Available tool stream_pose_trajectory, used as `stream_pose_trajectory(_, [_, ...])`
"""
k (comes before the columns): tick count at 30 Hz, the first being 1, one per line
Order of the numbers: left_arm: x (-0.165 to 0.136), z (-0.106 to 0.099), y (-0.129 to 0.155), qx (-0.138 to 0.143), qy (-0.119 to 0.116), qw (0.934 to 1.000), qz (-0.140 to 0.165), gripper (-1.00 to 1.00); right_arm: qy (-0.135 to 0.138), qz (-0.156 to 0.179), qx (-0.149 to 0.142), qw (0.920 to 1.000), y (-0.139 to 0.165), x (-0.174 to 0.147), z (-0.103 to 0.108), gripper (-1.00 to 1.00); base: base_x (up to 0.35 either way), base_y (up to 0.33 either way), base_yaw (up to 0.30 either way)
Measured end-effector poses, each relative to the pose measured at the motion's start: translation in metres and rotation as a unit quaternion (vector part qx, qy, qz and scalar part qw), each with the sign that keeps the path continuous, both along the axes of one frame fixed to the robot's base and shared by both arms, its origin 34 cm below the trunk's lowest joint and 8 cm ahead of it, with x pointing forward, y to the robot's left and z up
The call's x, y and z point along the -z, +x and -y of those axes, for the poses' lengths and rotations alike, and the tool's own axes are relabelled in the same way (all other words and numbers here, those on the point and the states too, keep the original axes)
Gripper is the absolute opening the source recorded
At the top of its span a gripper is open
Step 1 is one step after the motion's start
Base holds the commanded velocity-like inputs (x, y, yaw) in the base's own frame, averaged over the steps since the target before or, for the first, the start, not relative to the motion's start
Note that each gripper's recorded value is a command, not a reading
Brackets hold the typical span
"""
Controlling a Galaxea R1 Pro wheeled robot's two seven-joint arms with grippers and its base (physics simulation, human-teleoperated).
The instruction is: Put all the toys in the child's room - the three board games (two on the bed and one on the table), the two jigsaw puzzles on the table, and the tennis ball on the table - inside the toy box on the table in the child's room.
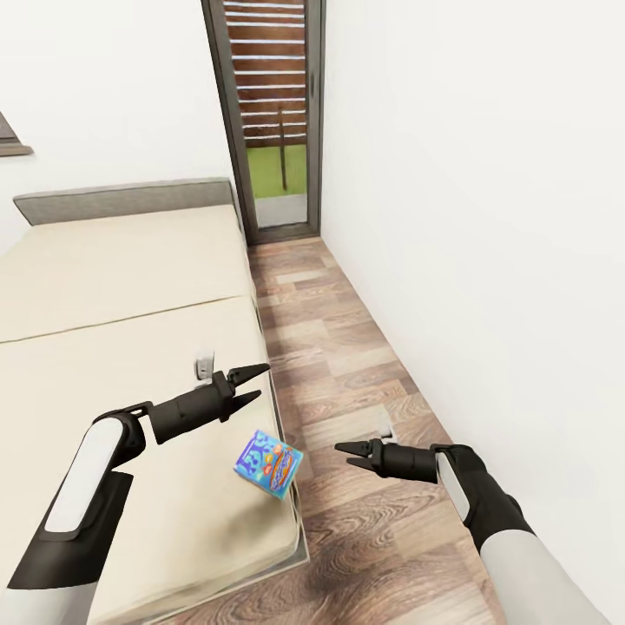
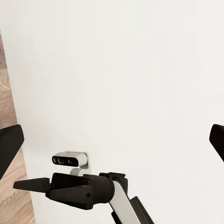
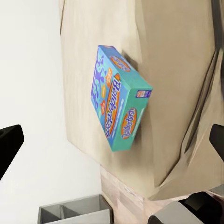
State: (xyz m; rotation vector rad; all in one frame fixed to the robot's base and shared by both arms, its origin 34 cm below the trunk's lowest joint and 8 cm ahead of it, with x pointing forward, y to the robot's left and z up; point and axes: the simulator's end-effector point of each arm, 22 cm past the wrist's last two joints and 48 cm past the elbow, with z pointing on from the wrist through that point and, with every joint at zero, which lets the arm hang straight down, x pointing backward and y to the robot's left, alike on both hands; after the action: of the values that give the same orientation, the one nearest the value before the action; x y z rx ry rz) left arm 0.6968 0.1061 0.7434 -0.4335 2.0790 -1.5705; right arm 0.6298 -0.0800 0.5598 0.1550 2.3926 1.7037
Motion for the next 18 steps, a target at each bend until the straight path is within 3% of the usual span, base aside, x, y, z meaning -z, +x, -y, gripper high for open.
stream_pose_trajectory(18, [0.038, 0.001, -0.007, 0.001, 0.002, 1.0000, -0.001, 1.00, 0.003, 0.000, 0.004, 1.0000, -0.005, 0.036, 0.003, 1.00, 0.000, 0.000, 0.000])
